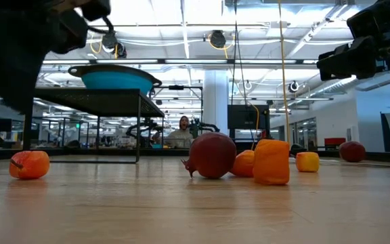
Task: Pick & Place Fruit
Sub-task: Put the yellow pear into the blue strainer bowl on the shelf
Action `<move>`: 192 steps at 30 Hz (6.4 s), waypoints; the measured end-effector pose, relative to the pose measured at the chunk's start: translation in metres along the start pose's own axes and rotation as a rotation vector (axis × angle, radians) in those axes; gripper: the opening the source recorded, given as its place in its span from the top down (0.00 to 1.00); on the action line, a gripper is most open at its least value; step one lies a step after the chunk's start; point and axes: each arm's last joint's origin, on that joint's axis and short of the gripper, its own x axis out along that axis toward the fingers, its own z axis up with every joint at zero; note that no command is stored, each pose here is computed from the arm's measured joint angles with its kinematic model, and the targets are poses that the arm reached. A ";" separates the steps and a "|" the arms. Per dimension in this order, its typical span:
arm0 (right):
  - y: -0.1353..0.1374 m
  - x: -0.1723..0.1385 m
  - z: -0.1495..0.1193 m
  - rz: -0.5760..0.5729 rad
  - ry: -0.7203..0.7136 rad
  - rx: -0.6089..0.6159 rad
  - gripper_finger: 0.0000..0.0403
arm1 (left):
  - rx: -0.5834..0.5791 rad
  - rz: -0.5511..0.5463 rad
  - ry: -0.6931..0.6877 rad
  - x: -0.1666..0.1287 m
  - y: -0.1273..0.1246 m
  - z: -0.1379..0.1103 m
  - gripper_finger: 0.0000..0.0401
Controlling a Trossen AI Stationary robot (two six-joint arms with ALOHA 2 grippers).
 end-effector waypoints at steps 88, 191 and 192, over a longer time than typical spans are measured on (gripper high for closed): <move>0.000 0.000 -0.001 0.005 0.014 0.006 1.00 | -0.146 0.089 -0.020 0.058 0.002 0.013 0.67; 0.000 0.000 -0.001 0.001 0.007 0.003 1.00 | 1.102 -0.735 -0.561 -0.051 -0.035 -0.040 0.70; 0.000 0.000 -0.001 0.002 0.007 0.003 1.00 | 1.071 -0.693 -0.543 -0.047 -0.034 -0.035 0.70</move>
